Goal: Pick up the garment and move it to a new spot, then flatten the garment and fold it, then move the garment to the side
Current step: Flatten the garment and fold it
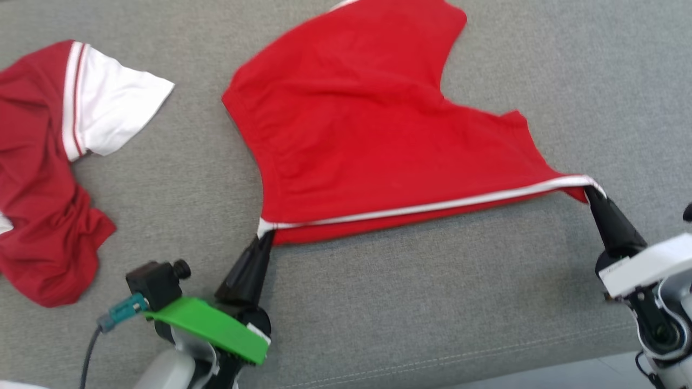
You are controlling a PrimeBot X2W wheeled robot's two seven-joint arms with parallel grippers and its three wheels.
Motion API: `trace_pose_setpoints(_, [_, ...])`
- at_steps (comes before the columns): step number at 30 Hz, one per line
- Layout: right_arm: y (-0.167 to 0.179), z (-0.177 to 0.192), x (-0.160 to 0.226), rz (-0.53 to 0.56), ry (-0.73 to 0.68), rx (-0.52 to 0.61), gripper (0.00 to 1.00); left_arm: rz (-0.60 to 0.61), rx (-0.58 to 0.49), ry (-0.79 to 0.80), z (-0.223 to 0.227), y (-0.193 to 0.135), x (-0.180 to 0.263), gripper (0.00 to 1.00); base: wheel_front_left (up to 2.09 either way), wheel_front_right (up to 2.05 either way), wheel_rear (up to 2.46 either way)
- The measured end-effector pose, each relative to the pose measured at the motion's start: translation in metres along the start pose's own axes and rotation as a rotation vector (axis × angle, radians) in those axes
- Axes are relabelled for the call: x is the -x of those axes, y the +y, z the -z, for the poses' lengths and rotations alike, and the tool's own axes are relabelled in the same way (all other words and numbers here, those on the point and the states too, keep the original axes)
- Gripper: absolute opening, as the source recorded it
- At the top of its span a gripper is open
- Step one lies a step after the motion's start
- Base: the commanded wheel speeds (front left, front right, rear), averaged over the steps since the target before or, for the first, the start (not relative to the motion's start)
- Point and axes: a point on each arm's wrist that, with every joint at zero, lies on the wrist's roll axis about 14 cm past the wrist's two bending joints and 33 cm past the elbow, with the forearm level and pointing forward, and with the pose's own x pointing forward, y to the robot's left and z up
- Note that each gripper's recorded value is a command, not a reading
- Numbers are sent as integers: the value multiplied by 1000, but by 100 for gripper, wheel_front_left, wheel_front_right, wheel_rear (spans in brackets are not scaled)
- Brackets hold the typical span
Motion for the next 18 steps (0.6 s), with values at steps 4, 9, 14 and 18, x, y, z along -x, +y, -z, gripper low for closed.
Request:
trace_pose_setpoints(4, [2,10,18,-5,5,-11,0,-27,30,-17,6,-5,24,0,0,0,0])
trace_pose_setpoints(9, [5,24,33,-27,53,5,0,-49,39,-45,5,-7,48,0,0,0,0])
trace_pose_setpoints(14, [16,37,43,-68,95,12,0,-85,50,-76,4,-3,69,0,0,0,0])
trace_pose_setpoints(18, [25,36,48,-108,104,30,0,-101,71,-86,6,-2,82,0,0,0,0])
